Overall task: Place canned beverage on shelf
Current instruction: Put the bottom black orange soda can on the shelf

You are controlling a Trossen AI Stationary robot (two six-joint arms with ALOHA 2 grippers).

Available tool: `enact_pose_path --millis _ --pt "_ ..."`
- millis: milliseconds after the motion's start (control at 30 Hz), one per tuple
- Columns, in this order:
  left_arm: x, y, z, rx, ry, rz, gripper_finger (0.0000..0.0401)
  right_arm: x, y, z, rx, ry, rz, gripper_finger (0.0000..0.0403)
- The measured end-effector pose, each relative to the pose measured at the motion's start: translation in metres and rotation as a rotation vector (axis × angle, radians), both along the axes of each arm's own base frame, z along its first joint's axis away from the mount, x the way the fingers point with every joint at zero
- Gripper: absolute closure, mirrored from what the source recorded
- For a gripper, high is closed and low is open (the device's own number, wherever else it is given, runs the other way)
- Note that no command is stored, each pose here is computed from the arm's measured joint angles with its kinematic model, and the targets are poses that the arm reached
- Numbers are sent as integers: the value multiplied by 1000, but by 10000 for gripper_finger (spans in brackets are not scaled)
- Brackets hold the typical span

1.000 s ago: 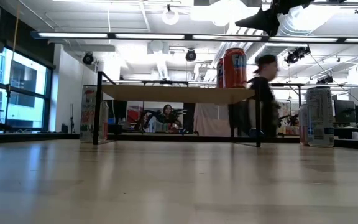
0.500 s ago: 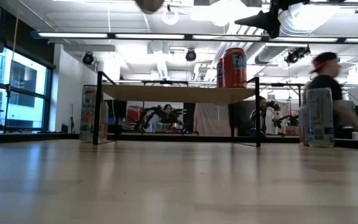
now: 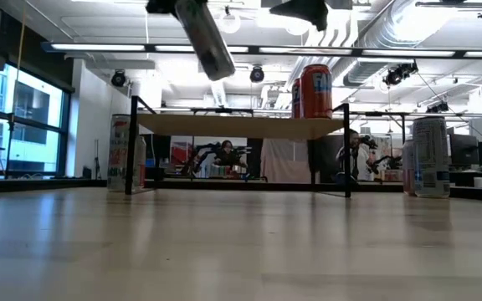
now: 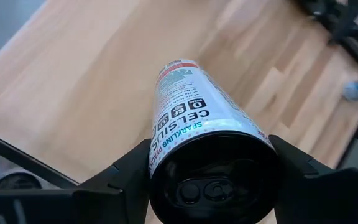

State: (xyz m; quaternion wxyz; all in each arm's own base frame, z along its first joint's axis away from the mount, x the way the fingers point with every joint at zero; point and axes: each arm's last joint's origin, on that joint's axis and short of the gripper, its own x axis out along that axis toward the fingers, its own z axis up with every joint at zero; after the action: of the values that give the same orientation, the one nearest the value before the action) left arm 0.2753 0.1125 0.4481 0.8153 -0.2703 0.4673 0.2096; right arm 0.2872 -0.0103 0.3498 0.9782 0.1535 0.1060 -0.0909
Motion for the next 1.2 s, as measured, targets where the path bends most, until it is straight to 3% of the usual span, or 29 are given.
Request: enact_pose_path --millis 200,433,667,900,1067,1200 --pt "5 17 -9 13 37 13 204 29 -7 8 -108 184 -174 57" --pt "9 24 -18 30 79 19 204 55 -12 -4 -241 246 -276 57" --pt "10 30 -35 -3 143 34 204 76 -24 -30 -245 302 -319 57" --pt "8 35 -39 -19 152 43 199 95 -34 -41 -220 229 -291 62" --pt "8 35 -39 -17 152 34 195 107 -38 -53 -253 214 -291 115" --pt "9 34 -39 -37 142 25 194 110 -41 -58 -285 216 -354 208"
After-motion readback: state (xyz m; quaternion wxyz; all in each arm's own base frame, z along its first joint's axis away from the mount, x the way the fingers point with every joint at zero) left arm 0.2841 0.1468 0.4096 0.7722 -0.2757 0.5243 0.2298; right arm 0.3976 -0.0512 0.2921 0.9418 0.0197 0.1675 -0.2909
